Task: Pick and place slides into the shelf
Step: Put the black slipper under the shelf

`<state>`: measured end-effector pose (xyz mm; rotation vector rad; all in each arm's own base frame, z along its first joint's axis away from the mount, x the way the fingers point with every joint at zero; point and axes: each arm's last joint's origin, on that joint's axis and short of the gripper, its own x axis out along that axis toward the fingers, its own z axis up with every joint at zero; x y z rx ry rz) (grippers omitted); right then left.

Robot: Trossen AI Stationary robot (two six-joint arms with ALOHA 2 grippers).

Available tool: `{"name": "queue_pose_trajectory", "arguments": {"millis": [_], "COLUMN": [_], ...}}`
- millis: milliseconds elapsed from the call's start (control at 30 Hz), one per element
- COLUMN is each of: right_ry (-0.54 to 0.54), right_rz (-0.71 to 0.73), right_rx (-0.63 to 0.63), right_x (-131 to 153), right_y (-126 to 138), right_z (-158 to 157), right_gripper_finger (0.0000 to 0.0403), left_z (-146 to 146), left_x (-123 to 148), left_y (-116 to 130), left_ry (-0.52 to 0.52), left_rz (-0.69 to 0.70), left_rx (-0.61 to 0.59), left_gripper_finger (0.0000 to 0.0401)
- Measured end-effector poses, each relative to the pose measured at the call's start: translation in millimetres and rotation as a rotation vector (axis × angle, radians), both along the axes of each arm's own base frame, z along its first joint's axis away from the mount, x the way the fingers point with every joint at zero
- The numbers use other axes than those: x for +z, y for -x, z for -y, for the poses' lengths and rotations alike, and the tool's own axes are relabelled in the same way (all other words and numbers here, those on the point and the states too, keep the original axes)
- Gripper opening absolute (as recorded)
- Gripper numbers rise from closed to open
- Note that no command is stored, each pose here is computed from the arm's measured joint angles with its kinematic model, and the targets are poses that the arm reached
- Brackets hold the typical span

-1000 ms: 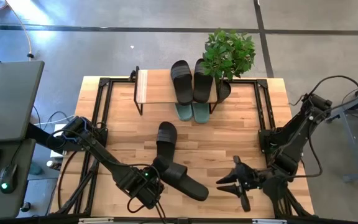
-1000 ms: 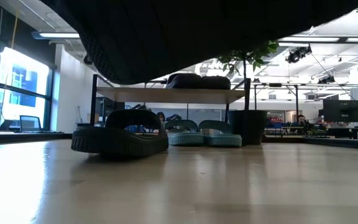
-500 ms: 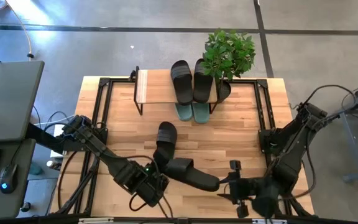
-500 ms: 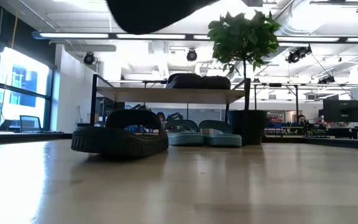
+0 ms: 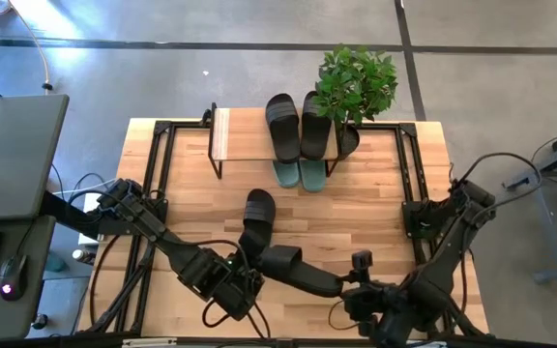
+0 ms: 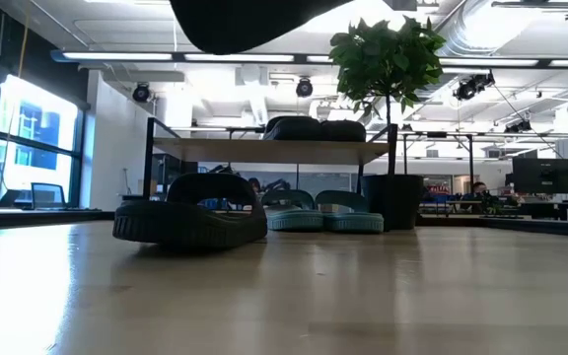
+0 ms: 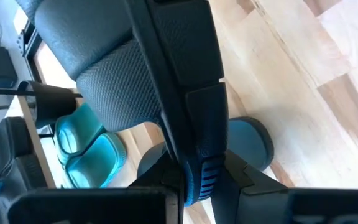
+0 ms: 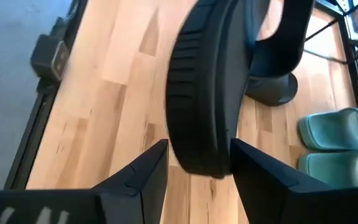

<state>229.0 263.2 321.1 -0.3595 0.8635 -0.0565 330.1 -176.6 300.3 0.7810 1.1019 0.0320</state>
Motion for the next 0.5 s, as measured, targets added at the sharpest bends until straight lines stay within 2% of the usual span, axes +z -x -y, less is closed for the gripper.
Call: {"name": "queue_pose_trajectory", "arguments": {"millis": [500], "right_ry": [-0.025], "right_rz": [0.080], "right_rx": [-0.029], "right_x": [3.1], "right_y": [-15.9], "right_z": [3.3], "right_gripper_finger": [0.0163], "left_z": [0.5], "left_x": [-0.2], "left_y": [-0.4], "left_ry": [0.005], "left_rz": [0.001], "left_rx": [-0.002], "left_gripper_finger": [0.0032]}}
